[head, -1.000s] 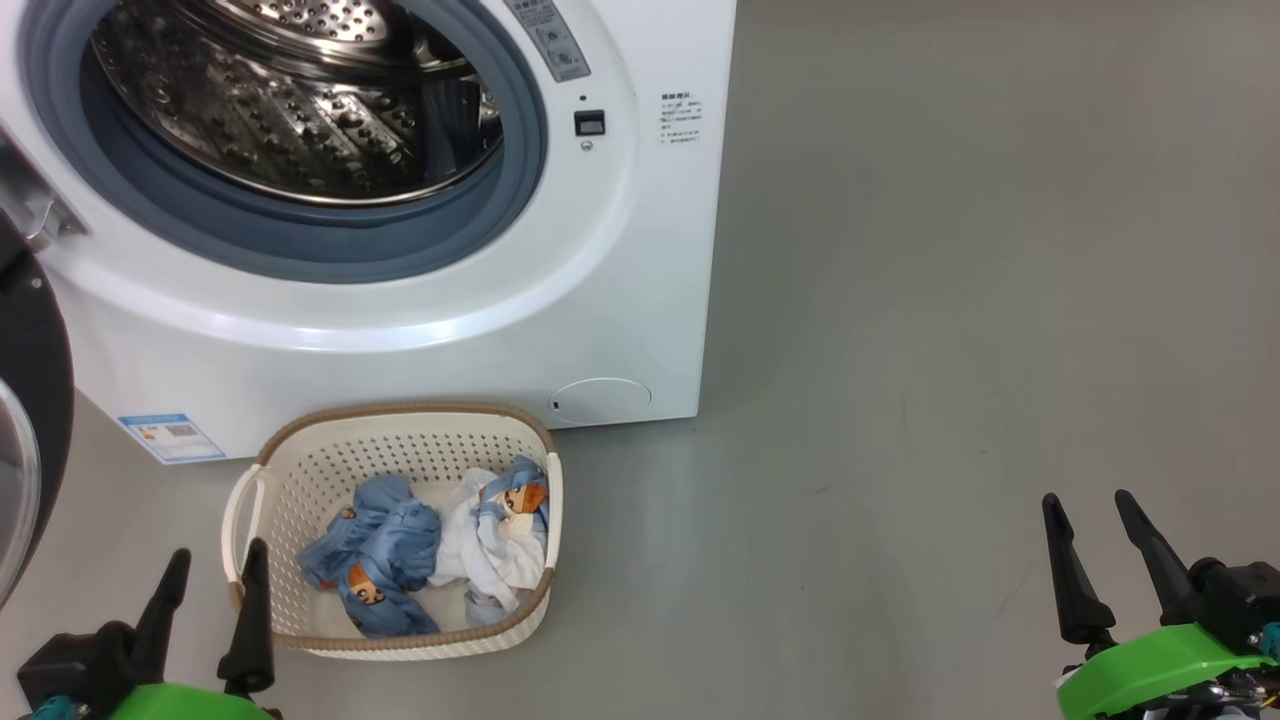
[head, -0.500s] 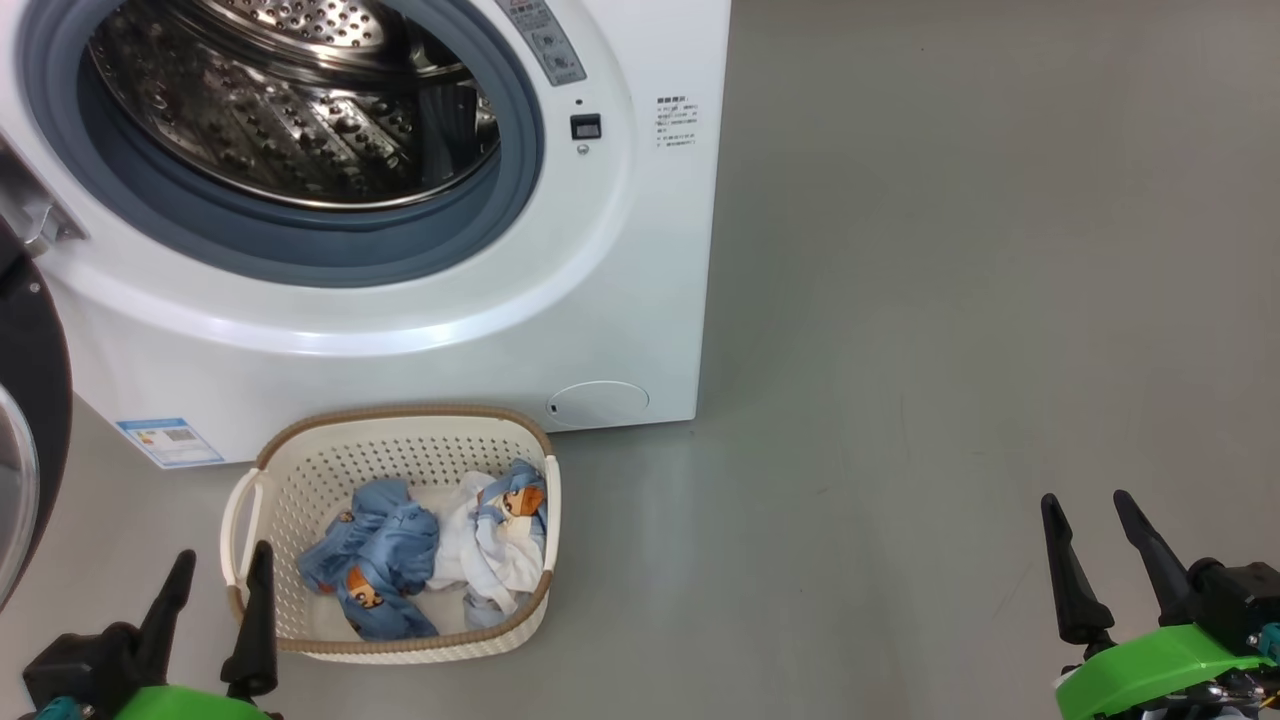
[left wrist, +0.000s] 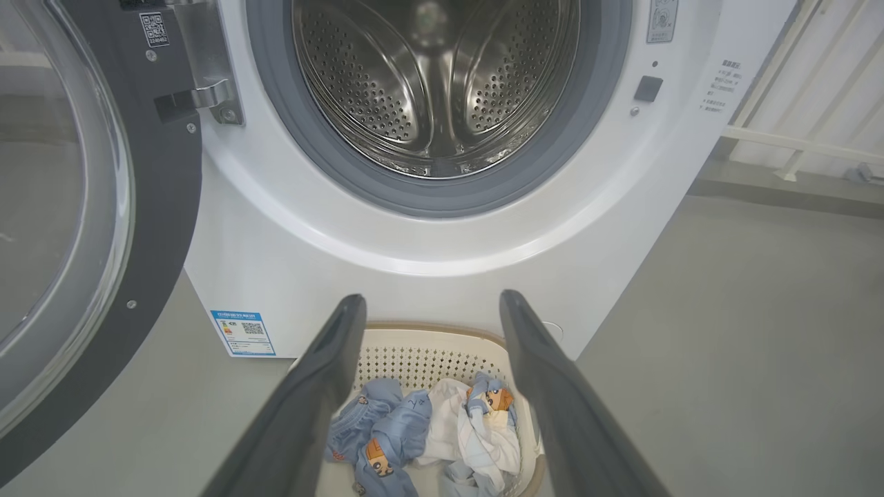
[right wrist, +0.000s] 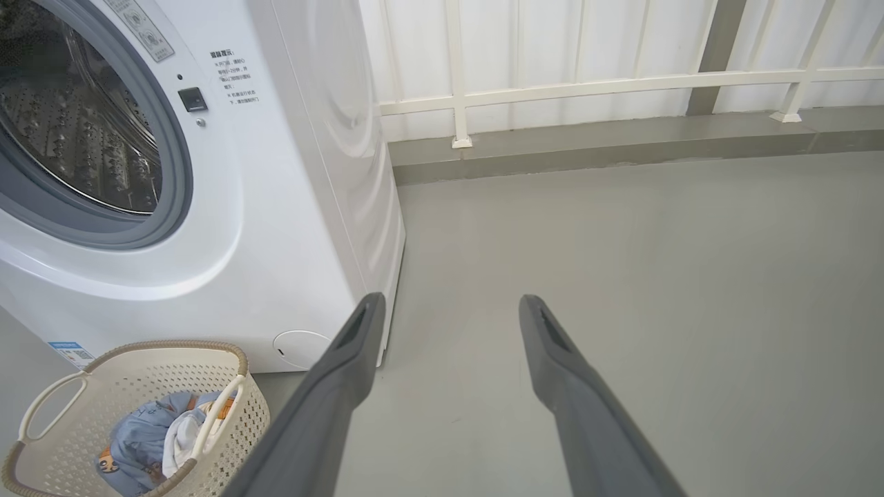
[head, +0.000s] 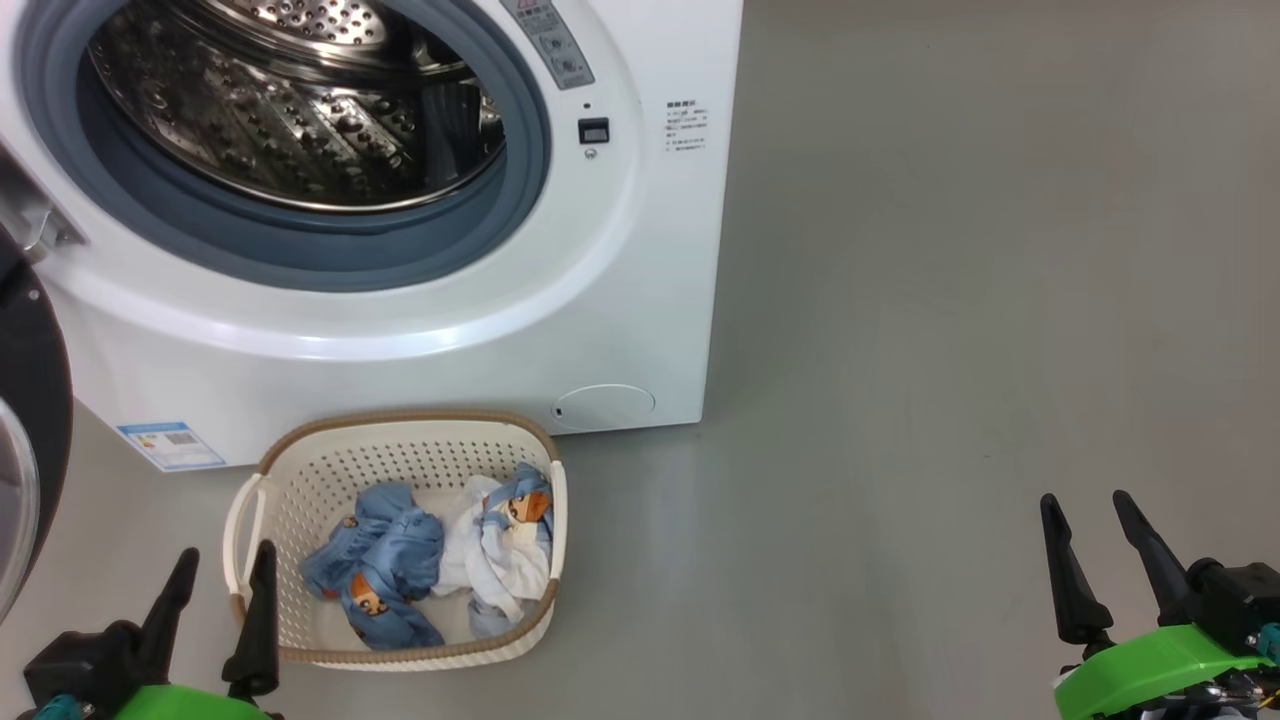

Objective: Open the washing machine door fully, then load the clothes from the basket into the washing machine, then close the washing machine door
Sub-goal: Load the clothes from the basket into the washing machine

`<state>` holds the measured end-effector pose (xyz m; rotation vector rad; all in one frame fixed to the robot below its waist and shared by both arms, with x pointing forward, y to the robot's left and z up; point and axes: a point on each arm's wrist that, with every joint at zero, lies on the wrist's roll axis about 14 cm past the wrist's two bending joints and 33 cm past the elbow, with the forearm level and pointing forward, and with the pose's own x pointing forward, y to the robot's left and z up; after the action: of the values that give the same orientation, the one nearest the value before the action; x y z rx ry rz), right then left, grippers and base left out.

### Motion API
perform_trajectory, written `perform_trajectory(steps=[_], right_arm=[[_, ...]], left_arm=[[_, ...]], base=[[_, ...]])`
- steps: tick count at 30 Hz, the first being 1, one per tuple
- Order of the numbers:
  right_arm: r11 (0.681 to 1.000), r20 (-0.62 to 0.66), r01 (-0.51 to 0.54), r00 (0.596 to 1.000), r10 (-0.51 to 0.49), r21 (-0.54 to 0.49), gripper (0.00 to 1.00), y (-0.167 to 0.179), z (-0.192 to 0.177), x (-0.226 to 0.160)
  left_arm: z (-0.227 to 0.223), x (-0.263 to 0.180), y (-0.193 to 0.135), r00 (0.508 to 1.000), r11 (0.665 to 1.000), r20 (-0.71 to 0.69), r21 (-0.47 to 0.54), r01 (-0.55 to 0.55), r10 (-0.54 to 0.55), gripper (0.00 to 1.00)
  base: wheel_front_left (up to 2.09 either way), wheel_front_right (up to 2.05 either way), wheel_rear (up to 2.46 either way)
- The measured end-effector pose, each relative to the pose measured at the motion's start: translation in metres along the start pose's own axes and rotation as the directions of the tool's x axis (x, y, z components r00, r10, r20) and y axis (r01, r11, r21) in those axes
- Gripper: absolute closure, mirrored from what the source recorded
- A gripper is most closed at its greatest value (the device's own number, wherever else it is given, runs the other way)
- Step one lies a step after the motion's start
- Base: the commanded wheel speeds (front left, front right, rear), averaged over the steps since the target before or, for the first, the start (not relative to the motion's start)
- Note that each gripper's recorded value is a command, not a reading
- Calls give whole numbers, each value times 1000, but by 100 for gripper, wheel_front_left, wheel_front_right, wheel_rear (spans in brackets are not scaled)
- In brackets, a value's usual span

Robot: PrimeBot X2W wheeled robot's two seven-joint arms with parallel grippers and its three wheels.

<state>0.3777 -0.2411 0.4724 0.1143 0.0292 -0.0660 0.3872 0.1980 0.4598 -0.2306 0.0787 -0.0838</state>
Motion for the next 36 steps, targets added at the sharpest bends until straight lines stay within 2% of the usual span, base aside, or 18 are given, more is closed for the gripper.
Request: perform_trajectory(steps=[16, 27, 36], right_arm=[[1000, -12, 1, 1000, -1, 9, 0, 3, -5, 2], [1000, -22, 1, 1000, -1, 14, 0, 4, -9, 3], [1000, -42, 5, 999, -5, 18, 0, 5, -17, 7]], left_arm=[[-4, 2, 3, 1000, 1000, -12, -6, -8, 8, 0], [-10, 3, 0, 1000, 1000, -26, -17, -6, 5, 0], [-44, 3, -6, 992, 999, -126, -46, -5, 0, 0]], base=[[93, -153, 60], [17, -17, 0], [0, 0, 0]])
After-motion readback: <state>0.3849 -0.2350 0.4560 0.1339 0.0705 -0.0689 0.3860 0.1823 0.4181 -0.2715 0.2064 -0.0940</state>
